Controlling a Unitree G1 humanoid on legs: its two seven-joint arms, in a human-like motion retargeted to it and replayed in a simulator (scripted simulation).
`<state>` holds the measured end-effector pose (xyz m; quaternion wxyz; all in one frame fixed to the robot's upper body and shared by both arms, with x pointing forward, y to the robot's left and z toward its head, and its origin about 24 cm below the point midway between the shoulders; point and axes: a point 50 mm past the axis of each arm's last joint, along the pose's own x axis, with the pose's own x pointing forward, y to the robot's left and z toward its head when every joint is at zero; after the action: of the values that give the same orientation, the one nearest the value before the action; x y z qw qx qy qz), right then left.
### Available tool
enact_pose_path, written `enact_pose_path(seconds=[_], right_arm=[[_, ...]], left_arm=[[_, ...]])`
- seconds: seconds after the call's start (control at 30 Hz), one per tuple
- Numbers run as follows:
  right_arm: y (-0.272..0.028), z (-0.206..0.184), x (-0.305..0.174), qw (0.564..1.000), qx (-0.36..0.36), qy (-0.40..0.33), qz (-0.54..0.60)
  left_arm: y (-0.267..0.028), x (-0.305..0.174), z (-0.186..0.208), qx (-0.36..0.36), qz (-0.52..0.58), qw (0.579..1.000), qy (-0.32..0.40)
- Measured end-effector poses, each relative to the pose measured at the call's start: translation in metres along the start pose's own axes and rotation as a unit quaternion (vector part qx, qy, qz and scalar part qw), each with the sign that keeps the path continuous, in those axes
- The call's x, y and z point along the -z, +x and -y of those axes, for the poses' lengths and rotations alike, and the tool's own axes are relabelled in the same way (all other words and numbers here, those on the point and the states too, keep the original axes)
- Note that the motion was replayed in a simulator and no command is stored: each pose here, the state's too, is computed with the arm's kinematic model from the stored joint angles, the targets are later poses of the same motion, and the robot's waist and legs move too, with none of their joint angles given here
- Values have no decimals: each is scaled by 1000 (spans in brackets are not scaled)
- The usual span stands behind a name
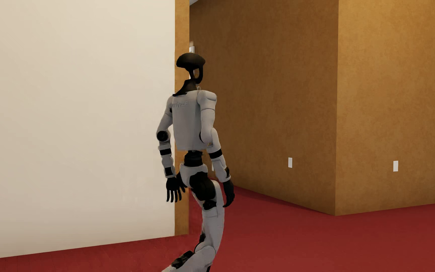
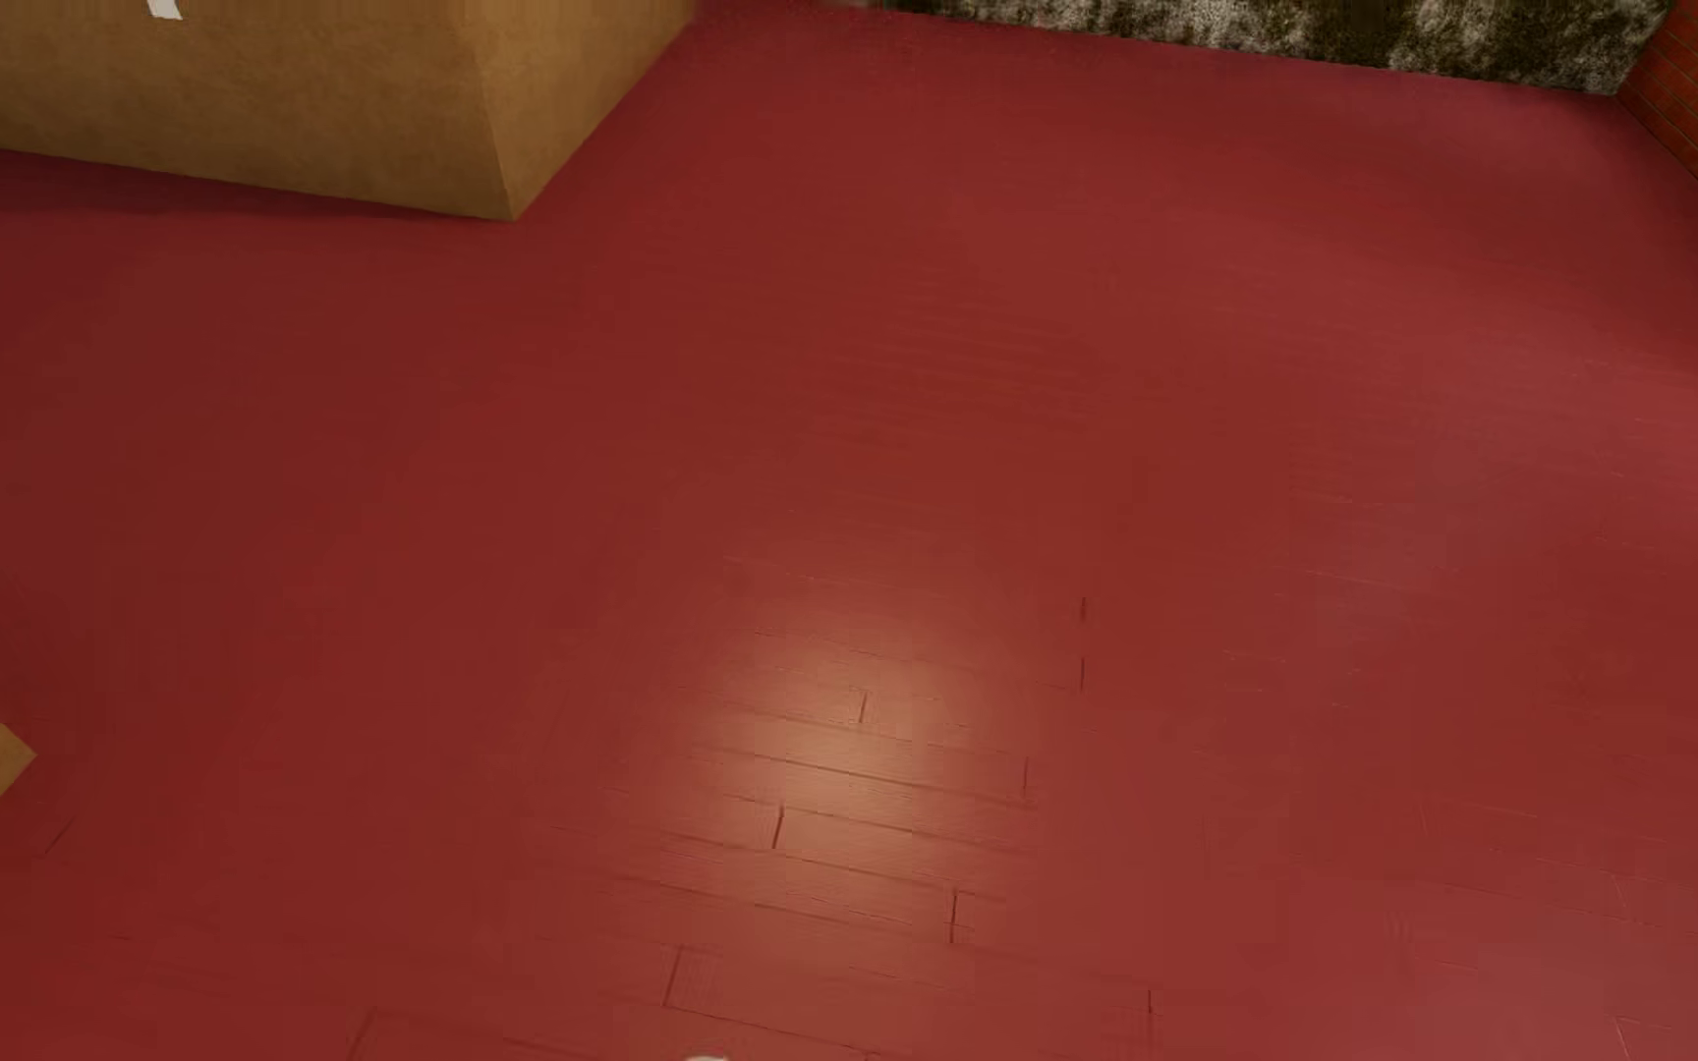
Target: Circle the corner
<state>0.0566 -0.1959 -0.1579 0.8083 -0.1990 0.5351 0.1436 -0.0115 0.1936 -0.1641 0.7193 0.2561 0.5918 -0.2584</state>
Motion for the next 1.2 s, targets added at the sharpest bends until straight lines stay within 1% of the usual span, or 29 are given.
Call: enact_pose_path(seconds=[0.07, 0.1, 0.13, 0.2, 0.3, 0.33, 0.37, 0.4, 0.43, 0.47, 0.5, 0.53, 0.57, 0.6, 0.63, 0.67, 0.7, 0.73, 0.8, 0.83, 0.87, 0.93, 0.97, 1.03, 1.07, 1.13, 1.2], right_arm=[[-5, -9, 19, 999, -15, -12, -28], [-9, -10, 31, 999, -13, -2, -48], [-14, -14, 41, 998, -20, -6, -60], [-21, -12, 60, 996, -16, -3, -90], [-25, -12, 74, 993, -20, -12, -116], [-25, -13, 74, 993, -23, -20, -116], [-25, -13, 75, 992, -27, -28, -120], [-27, -14, 79, 991, -29, -30, -130], [-28, -13, 84, 989, -27, -29, -141], [-25, -11, 80, 990, -21, -22, -137], [-22, -8, 72, 992, -14, -10, -122], [-17, -6, 60, 995, -13, -15, -100], [-14, -6, 47, 997, -12, -14, -75], [-9, -2, 30, 999, -10, -21, -45], [-7, 5, 17, 999, -3, -28, -21], [-5, 11, 3, 1000, 8, -21, 6], [-5, 18, -7, 999, 18, -18, 27], [-5, 30, -18, 998, 36, -12, 48], [-8, 48, -25, 996, 64, 0, 62], [-9, 51, -20, 996, 73, 15, 56], [-10, 51, -9, 996, 79, 33, 38], [-10, 33, 17, 997, 61, 50, -12], [-12, 26, 28, 997, 53, 52, -31], [-14, 15, 42, 997, 34, 38, -59], [-17, 12, 48, 997, 26, 28, -70], [-27, 14, 69, 994, 35, 40, -96], [-36, 4, 86, 991, 26, 45, -121]], left_arm=[[3, -23, -15, -16, 36, 999, 12], [5, -37, -26, -29, 56, 998, 15], [4, -52, -36, -35, 79, 995, 41], [1, -79, -65, -73, 121, 989, 39], [-9, -109, -110, -138, 167, 976, 6], [-14, -114, -118, -148, 179, 973, 10], [-17, -113, -122, -160, 186, 969, -13], [-14, -106, -117, -157, 177, 971, -33], [-8, -96, -103, -140, 159, 976, -52], [-4, -86, -90, -125, 144, 980, -54], [-1, -82, -79, -109, 132, 984, -49], [3, -79, -66, -87, 122, 989, -21], [5, -70, -54, -73, 107, 991, -31], [2, -63, -44, -62, 109, 992, -23], [6, -45, -29, -39, 66, 997, -9], [6, -31, -24, -38, 45, 998, -33], [5, -18, -18, -32, 23, 998, -39], [3, -11, -11, -21, 12, 999, -28], [-1, 8, 3, 0, -14, 1000, -14], [-3, 15, 8, 7, -25, 1000, -9], [-4, 21, 10, 10, -35, 999, -9], [-8, 34, 11, 10, -58, 998, -11], [-7, 32, 6, 2, -53, 998, -16], [-4, 15, -11, -24, -23, 999, -33], [-2, 1, -19, -31, 3, 999, -21], [-1, -25, -41, -61, 52, 996, -32], [-6, -45, -69, -101, 93, 990, -45]])
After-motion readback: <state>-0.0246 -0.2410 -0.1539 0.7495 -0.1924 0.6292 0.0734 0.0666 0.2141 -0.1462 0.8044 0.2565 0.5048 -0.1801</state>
